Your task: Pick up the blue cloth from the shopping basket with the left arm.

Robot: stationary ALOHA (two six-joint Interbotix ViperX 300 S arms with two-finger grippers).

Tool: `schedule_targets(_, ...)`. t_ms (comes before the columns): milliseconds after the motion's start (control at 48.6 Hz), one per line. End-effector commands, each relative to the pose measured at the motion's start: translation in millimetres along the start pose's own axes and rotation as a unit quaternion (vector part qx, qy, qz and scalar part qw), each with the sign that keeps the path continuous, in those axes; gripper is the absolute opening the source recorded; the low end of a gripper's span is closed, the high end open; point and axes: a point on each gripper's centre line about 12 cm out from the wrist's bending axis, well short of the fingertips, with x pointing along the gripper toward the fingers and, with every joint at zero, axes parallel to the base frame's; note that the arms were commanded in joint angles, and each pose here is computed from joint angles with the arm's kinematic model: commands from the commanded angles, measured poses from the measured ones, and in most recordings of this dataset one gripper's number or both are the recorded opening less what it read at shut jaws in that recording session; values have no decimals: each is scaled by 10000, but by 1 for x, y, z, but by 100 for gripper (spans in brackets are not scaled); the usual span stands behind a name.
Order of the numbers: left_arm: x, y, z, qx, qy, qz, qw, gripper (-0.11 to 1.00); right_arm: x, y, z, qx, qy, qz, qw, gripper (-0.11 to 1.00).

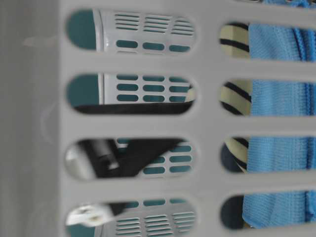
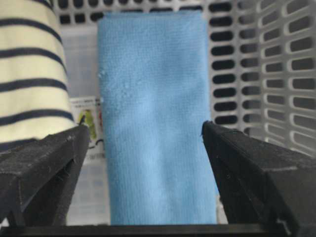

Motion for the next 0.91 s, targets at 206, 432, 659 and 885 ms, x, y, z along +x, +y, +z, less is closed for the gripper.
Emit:
schedule_targets(206,30,-3,-15,-47,350,29,9994,89,1,-1,6,23,-85,-16,10000,77)
schedule_targets(432,47,-1,-35,-29,640,57,9979,89,1,-1,5,31,-77,-16,10000,77)
schedule_targets(659,50,-1,-42,-49,648,56,9979,88,1,-1,3,31,-46,-17,10000,76)
schedule_targets(885,46,-1,-38,-12,602,49,9982,63,1,-1,1,38,-31,-18,10000,76)
